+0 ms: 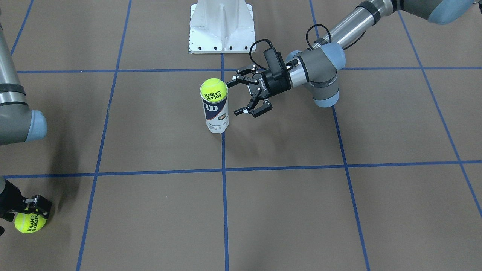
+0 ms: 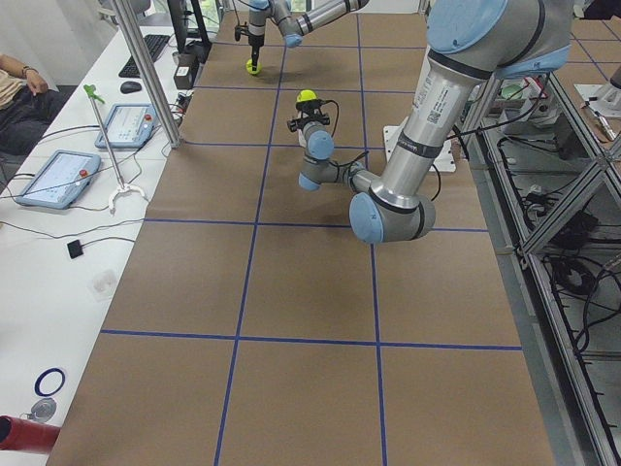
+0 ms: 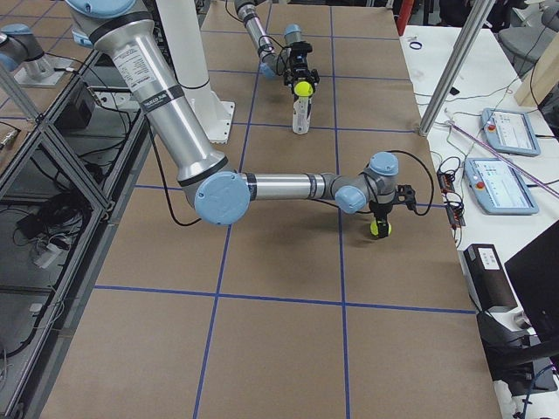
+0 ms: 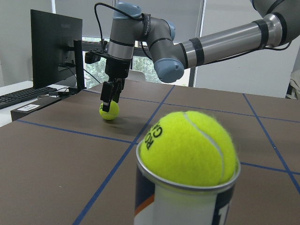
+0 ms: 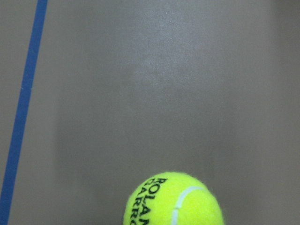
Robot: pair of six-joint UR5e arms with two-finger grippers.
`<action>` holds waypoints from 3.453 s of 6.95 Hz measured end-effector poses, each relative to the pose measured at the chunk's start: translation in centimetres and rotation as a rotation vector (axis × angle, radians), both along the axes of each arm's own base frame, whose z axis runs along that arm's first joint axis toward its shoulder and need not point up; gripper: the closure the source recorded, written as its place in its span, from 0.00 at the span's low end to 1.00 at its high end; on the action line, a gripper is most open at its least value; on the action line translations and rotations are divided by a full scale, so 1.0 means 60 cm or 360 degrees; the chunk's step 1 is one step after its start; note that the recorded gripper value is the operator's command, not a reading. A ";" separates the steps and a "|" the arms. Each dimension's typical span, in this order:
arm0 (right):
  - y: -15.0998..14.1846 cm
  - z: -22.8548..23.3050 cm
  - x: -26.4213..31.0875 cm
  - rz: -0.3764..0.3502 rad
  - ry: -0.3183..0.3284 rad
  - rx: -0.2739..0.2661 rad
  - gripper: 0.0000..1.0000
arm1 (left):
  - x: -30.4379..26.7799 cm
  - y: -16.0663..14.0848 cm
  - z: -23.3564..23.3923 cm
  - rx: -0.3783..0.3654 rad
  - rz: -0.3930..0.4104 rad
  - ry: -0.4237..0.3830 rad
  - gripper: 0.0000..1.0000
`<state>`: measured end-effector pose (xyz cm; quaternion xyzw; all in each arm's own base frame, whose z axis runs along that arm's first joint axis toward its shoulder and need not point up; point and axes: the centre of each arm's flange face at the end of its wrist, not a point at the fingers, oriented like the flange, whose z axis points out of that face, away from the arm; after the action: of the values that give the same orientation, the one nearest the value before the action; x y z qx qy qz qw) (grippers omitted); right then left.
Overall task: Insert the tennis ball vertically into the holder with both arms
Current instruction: 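Move the right gripper to the farther tennis ball and grasp it, then carry the held ball with the right gripper over the can's open top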
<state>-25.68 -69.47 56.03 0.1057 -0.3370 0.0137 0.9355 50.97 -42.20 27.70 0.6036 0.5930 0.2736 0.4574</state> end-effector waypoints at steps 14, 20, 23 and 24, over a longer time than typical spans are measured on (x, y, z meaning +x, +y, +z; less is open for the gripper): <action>0.279 -0.678 -0.039 0.0227 -0.0603 -0.0400 1.00 | 0.007 0.004 -0.006 0.0001 0.0007 0.0005 0.01; 0.445 -0.837 -0.192 0.0312 -0.0460 -0.0473 1.00 | 0.017 0.010 -0.003 -0.0002 0.0019 -0.0002 0.01; 0.454 -0.859 -0.241 0.0348 -0.0433 -0.0476 1.00 | 0.019 0.011 -0.001 -0.0004 0.0020 -0.0004 0.01; 0.459 -0.862 -0.259 0.0357 -0.0419 -0.0471 1.00 | 0.019 0.011 0.000 -0.0004 0.0019 -0.0006 0.01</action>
<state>-41.21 -41.92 4.31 0.0013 -0.4365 0.1806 0.8814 52.10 -41.52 27.71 0.5988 0.5962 0.2767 0.4577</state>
